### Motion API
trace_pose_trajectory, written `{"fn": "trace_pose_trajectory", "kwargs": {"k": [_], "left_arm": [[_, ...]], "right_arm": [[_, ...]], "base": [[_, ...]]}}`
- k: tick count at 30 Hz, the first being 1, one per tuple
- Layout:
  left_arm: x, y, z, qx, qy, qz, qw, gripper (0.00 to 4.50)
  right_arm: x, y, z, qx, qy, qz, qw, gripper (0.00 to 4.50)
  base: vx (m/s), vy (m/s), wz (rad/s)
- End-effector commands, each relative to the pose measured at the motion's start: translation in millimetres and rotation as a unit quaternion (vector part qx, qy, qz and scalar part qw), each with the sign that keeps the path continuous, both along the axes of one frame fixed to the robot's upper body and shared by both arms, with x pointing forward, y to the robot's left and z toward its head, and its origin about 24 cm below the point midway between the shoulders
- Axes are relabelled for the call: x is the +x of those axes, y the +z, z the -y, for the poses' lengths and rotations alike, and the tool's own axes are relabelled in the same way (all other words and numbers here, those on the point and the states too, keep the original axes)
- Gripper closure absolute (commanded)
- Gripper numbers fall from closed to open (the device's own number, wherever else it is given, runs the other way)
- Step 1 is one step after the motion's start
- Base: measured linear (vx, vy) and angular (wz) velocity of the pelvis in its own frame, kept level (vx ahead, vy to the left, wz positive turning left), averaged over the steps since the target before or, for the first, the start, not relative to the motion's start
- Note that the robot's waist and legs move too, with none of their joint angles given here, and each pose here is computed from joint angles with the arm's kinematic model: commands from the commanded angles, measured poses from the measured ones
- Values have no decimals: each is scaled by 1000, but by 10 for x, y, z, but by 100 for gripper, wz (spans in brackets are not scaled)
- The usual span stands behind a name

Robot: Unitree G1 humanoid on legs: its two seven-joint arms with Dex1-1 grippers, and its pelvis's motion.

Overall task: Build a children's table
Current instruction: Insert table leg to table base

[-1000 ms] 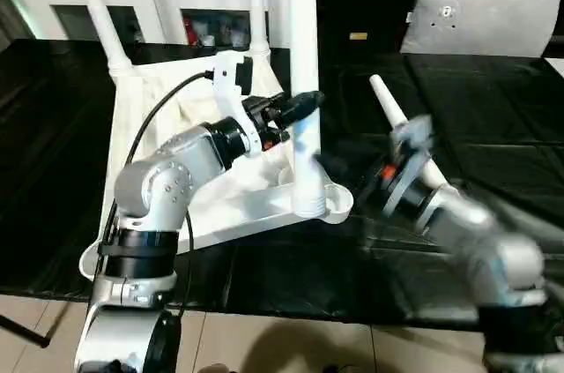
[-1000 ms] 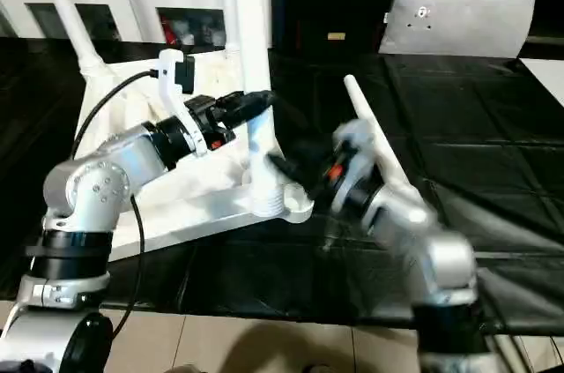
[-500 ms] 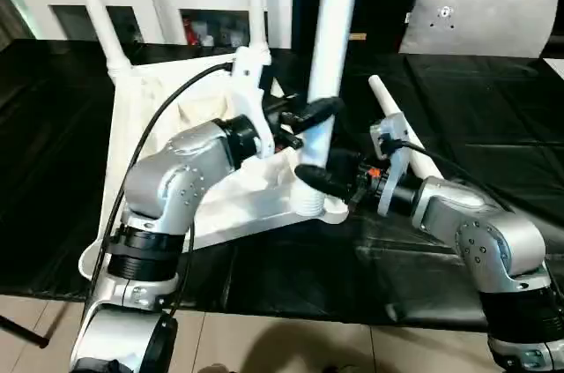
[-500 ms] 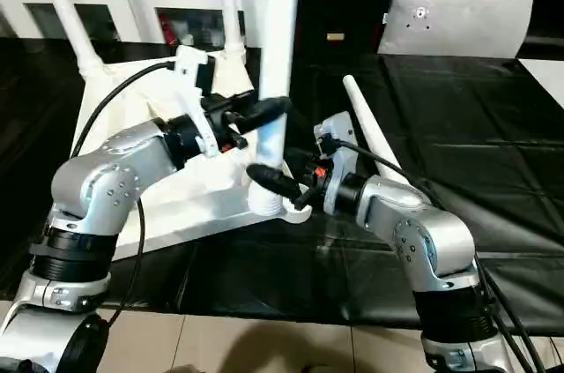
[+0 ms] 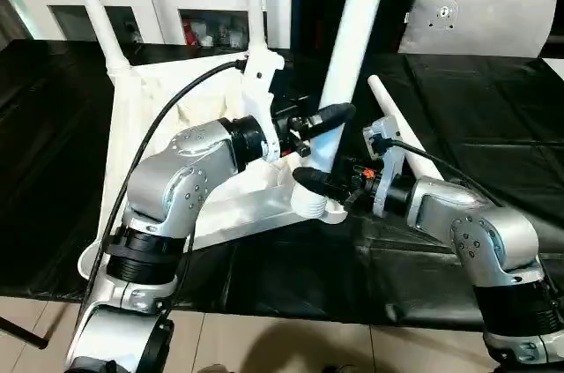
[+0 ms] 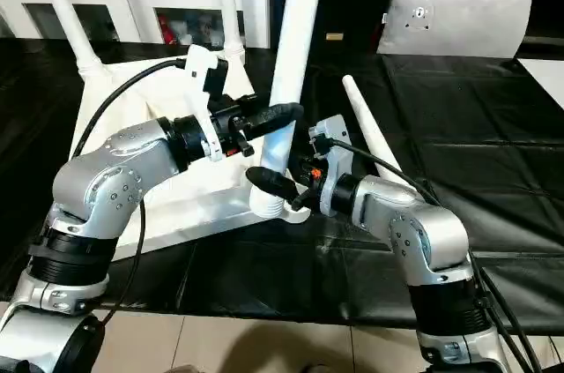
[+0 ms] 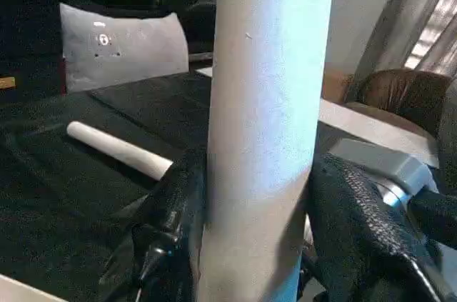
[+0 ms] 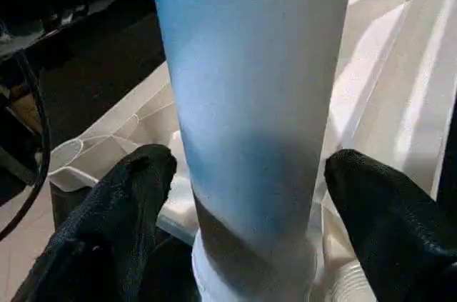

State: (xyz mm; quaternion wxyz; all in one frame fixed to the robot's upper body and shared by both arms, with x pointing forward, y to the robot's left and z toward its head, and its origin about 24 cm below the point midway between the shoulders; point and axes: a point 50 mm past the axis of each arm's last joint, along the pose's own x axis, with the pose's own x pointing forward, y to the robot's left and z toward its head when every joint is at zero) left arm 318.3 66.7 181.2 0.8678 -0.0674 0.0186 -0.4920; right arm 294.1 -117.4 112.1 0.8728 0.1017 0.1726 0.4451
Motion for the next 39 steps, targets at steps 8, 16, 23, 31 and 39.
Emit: {"fn": "trace_pose_trajectory", "kwargs": {"k": [8, 16, 23, 31, 39], "left_arm": [[-40, 98, 45, 9, -20, 29, 999, 269], [-46, 96, 44, 13, -24, 30, 999, 269], [-43, 111, 42, 13, -24, 31, 999, 269], [-38, 123, 48, 9, -25, 31, 999, 269], [-54, 117, 64, 6, -34, 28, 999, 269]], "right_arm": [[14, 20, -44, -5, 8, 1, 1000, 123], [15, 14, -47, -6, 10, 0, 1000, 183], [5, -3, -58, -6, 14, -2, 1000, 250], [1, 3, -63, -6, 16, 2, 1000, 224], [27, -1, -60, -11, 4, 0, 1000, 142]], "base": [[0, 0, 0], [0, 0, 0], [0, 0, 0], [0, 0, 0], [0, 0, 0]]}}
